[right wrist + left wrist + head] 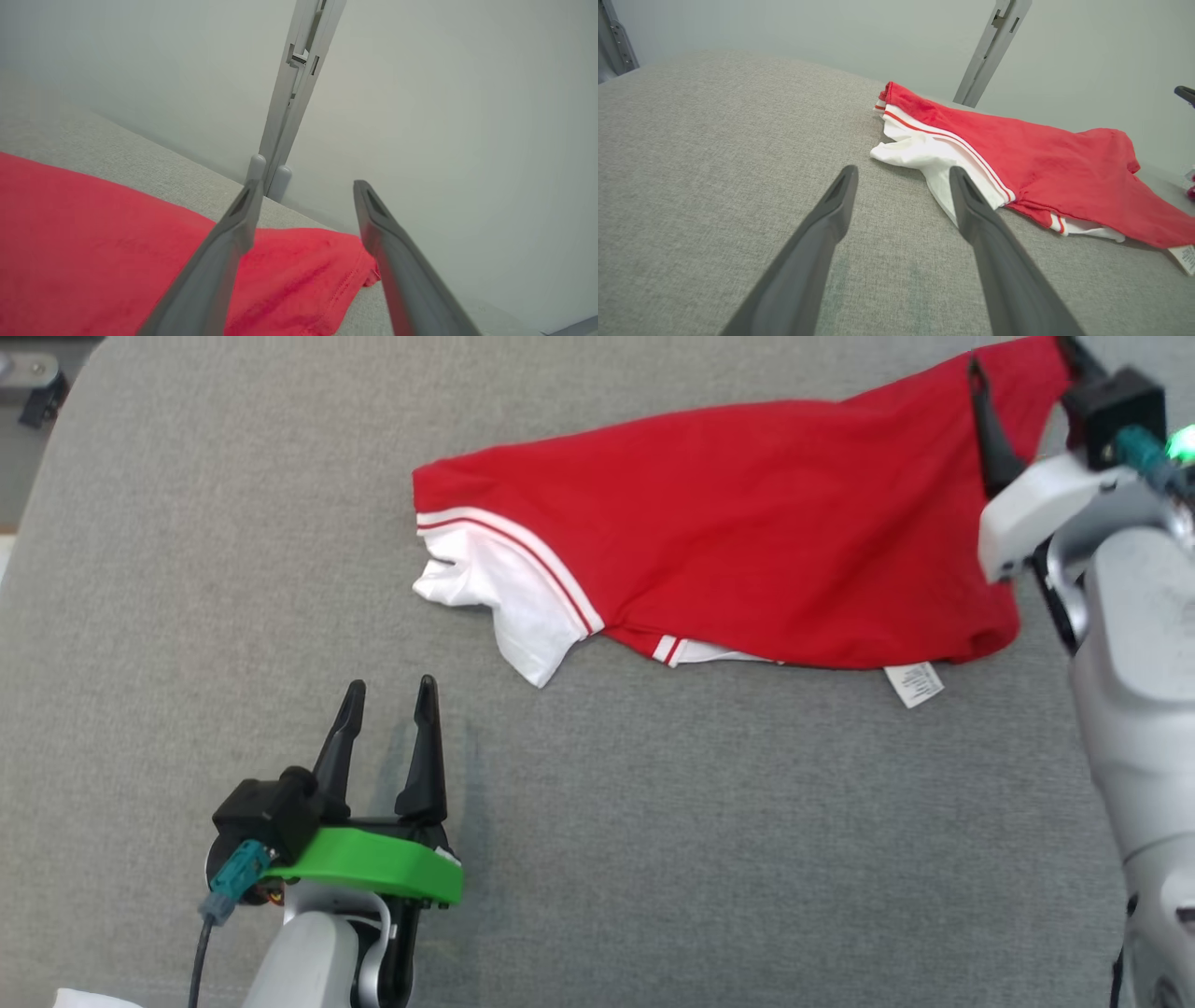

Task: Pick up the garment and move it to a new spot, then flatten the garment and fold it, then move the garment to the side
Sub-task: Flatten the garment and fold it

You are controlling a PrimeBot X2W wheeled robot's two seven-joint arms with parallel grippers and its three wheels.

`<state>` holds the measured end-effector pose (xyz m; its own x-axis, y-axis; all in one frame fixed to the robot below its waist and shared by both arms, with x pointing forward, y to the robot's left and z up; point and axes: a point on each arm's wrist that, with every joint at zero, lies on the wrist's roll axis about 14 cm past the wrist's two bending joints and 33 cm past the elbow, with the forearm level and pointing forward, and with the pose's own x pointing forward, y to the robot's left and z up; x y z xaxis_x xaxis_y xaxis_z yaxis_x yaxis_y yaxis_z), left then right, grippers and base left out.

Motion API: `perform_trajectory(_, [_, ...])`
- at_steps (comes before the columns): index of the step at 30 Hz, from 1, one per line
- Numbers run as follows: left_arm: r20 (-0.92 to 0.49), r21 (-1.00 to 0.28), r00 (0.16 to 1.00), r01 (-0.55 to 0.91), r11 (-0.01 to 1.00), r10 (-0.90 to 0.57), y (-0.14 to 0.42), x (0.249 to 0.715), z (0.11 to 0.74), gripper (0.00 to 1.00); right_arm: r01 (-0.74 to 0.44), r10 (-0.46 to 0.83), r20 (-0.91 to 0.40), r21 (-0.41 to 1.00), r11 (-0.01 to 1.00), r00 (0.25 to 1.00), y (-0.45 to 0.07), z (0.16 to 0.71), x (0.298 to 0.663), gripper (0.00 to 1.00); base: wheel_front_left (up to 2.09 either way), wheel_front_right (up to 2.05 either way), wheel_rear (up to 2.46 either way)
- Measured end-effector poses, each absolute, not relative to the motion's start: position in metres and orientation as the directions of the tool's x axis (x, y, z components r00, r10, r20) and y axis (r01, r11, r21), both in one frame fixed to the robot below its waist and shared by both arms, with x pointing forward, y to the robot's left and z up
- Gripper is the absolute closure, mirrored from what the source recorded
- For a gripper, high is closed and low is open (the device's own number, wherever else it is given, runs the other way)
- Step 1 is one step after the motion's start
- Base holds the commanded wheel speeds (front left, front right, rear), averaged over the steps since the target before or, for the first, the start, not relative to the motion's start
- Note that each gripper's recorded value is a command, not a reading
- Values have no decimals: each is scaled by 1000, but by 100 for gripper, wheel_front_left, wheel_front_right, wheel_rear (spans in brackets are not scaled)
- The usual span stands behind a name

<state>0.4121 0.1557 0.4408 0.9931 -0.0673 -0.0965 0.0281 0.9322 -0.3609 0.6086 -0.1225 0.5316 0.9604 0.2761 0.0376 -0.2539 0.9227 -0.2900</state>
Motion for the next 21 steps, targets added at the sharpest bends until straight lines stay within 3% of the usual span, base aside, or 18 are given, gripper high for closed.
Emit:
perform_trajectory(14, [-25, -362, 992, 105, 926, -122, 138, 399, 467, 0, -123, 129, 61, -93, 988, 990, -159, 512, 488, 0, 0, 0, 0])
perform_trajectory(21, [-38, -364, 991, 106, 926, -128, 136, 393, 464, 0, -107, 107, 42, 0, 994, 993, -165, 497, 445, 0, 0, 0, 0])
